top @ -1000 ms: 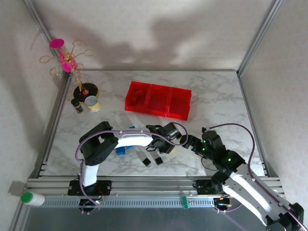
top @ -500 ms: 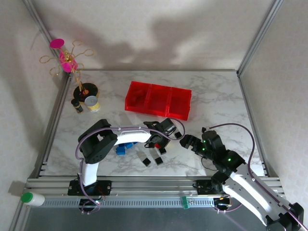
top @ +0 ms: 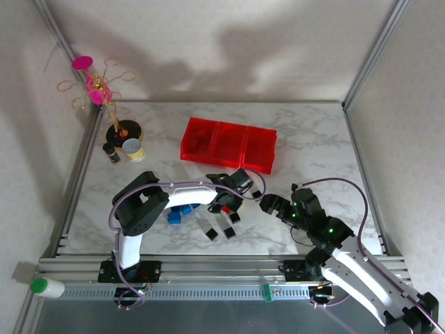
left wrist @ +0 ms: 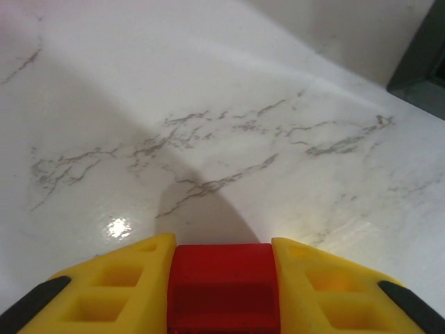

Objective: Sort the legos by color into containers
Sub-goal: Pick up the lego from the middle-left of the table, then place the lego in the container, then pick up the lego from the center of the table, then place the lego in the container, then pick up the lego from the bottom-center of the table, then place the lego in the container.

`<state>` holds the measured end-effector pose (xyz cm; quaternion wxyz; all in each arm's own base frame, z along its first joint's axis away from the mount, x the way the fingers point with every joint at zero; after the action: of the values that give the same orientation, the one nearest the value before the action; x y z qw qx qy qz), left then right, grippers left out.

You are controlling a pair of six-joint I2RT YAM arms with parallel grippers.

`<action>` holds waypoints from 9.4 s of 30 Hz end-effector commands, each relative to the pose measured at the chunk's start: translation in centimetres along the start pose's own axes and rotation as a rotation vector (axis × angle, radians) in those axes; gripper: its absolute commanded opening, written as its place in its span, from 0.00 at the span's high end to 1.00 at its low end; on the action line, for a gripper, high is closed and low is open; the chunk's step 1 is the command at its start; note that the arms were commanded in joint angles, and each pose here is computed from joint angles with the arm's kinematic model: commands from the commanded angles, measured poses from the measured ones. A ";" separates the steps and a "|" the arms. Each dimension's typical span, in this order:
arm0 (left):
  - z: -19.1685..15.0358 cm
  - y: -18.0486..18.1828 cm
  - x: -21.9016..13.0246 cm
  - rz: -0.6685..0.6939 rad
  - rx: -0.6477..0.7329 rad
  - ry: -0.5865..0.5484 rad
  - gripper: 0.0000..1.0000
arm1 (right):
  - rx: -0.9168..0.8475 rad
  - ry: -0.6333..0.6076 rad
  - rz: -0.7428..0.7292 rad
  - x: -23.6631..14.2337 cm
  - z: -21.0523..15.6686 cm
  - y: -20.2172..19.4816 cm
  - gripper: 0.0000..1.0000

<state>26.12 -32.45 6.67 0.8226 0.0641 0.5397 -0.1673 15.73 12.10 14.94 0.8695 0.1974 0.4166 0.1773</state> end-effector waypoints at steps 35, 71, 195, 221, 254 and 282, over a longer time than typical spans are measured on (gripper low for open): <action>22.1 19.9 -2.4 0.182 -0.711 -0.415 0.70 | -0.189 -0.089 0.067 5.1 7.6 5.9 0.01; 6.6 12.9 -15.4 -0.141 -0.662 -0.492 0.15 | -0.243 0.126 -0.307 8.9 4.2 1.6 0.09; -5.7 17.2 -16.6 -0.139 -0.931 -0.475 0.00 | -0.497 0.235 -0.259 17.7 -4.8 13.9 0.33; -5.2 17.0 -16.6 -0.149 -0.926 -0.478 0.00 | -0.552 0.215 -0.280 17.0 -4.6 14.5 0.71; 2.4 15.9 -17.7 -0.147 -0.883 -0.586 0.00 | -0.514 -0.150 -0.405 23.5 17.8 12.2 0.69; -0.5 14.1 -17.8 -0.226 -0.832 -0.499 0.00 | -0.511 -0.062 -0.234 15.2 12.2 13.3 0.30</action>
<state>25.31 -15.48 22.68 0.8635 -0.3813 0.3285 -0.0337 34.38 29.45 19.84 0.9291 -0.0842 0.3198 0.1656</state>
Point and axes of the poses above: each hand's point on the last joint's axis, 136 mm out from that joint toward the fingers, its own x axis out along the fingers, its own y axis along the line the jaws close on, z = x × y, the point moved 5 cm from there along -x, back along the fingers, and after that the axes turned 14 degrees about -x, right-handed, at the moved point
